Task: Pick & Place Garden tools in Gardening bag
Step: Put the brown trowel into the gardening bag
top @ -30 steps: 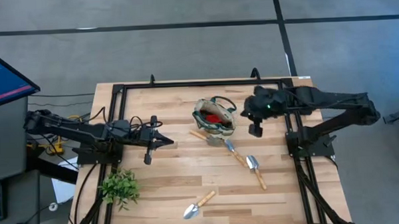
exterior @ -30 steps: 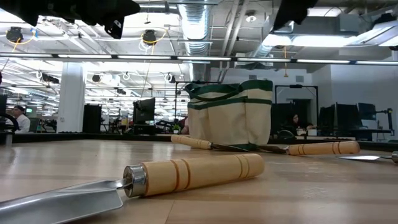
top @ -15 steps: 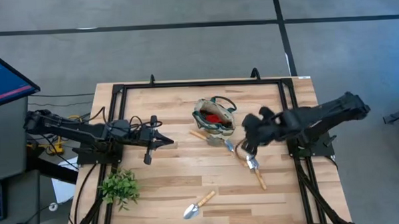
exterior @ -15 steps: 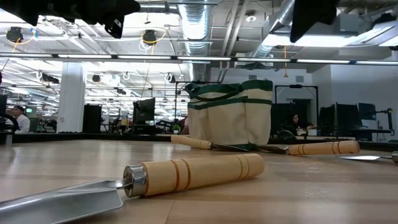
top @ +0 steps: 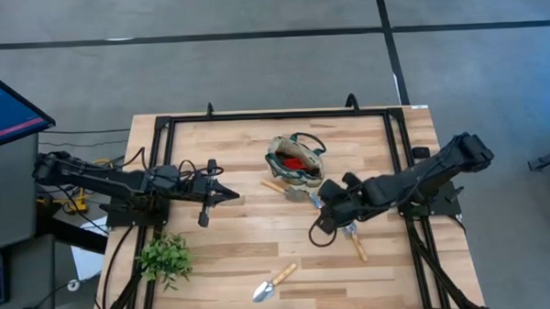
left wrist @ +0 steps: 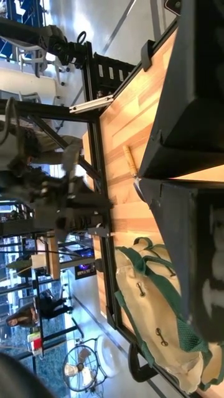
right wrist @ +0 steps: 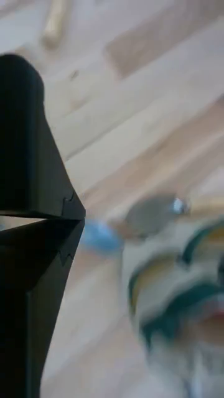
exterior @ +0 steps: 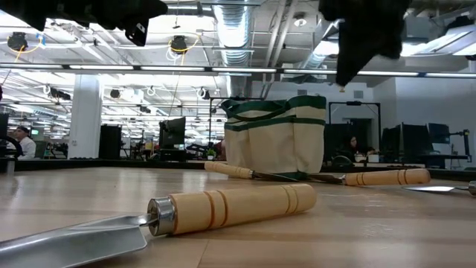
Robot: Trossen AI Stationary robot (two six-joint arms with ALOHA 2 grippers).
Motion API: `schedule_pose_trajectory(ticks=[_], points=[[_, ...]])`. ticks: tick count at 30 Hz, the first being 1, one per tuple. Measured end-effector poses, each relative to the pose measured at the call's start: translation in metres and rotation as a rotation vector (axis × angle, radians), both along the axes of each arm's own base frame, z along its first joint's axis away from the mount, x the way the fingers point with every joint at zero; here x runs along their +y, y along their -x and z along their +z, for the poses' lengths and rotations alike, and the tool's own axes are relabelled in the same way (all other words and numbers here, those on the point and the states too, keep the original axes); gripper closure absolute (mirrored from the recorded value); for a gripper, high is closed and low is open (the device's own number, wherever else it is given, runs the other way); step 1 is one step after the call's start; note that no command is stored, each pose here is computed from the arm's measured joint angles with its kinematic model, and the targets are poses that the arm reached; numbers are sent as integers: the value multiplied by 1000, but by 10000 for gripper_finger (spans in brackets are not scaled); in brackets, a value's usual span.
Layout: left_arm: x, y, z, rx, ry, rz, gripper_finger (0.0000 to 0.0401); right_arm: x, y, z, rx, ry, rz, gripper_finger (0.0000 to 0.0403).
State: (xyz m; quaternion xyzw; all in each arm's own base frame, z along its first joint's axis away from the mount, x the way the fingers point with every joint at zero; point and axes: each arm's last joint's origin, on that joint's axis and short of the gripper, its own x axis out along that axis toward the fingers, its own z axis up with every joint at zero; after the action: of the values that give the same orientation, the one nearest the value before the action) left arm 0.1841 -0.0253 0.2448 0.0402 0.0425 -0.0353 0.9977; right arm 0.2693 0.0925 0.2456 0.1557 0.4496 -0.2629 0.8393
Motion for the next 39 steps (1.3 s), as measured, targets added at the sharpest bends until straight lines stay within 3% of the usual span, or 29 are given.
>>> schedule_pose_trajectory(ticks=[7,14,17,21,30,39], points=[[0,0,0,3,0,0,399,3,7,-57,-220,-132,7,403],[0,0,-1,10,-1,0,399,9,6,-87,-171,-96,-35,403],[0,0,-1,14,-2,0,399,15,-7,-92,-166,-66,-43,403],[0,0,-1,13,-1,0,399,20,-25,-95,-133,54,-71,403],[0,0,-1,13,2,0,399,18,-54,-96,84,166,-146,403],[0,0,-1,14,2,0,399,9,-73,-85,199,80,-144,396]])
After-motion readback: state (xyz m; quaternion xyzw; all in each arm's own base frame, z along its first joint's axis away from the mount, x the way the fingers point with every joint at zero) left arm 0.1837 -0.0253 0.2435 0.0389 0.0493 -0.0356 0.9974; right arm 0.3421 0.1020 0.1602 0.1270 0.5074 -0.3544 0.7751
